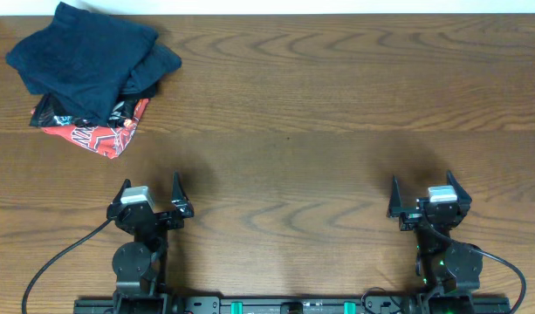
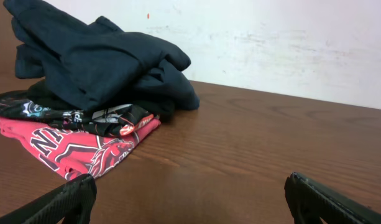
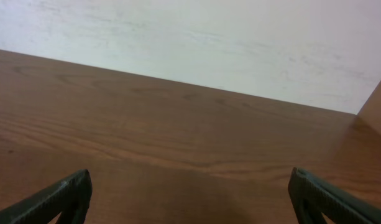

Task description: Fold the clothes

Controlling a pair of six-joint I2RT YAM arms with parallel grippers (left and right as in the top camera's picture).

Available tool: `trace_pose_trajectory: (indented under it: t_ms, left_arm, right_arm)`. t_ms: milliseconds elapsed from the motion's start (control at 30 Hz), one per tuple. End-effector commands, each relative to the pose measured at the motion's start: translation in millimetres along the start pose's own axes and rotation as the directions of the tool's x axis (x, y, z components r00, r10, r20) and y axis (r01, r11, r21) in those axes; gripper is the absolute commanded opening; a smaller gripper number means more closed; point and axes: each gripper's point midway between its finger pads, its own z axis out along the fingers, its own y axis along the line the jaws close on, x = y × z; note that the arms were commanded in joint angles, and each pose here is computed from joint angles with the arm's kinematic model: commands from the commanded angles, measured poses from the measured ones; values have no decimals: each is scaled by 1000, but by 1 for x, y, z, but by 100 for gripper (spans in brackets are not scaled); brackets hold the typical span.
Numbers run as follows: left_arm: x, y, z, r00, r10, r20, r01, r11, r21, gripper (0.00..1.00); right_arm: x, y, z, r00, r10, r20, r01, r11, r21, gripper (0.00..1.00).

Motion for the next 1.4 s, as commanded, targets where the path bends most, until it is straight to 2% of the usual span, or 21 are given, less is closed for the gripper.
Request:
trace_pose_trajectory:
  t_ms: [0, 1367]
  left_arm:
    - [18, 4, 2, 999, 10, -45, -11, 1000, -12, 98]
    - [18, 4, 2, 999, 10, -45, -11, 1000, -12, 98]
  right_arm:
    - [1, 1, 0, 1000, -11, 0, 11, 1000, -4, 99]
    - [1, 1, 0, 1000, -11, 0, 11, 1000, -5, 99]
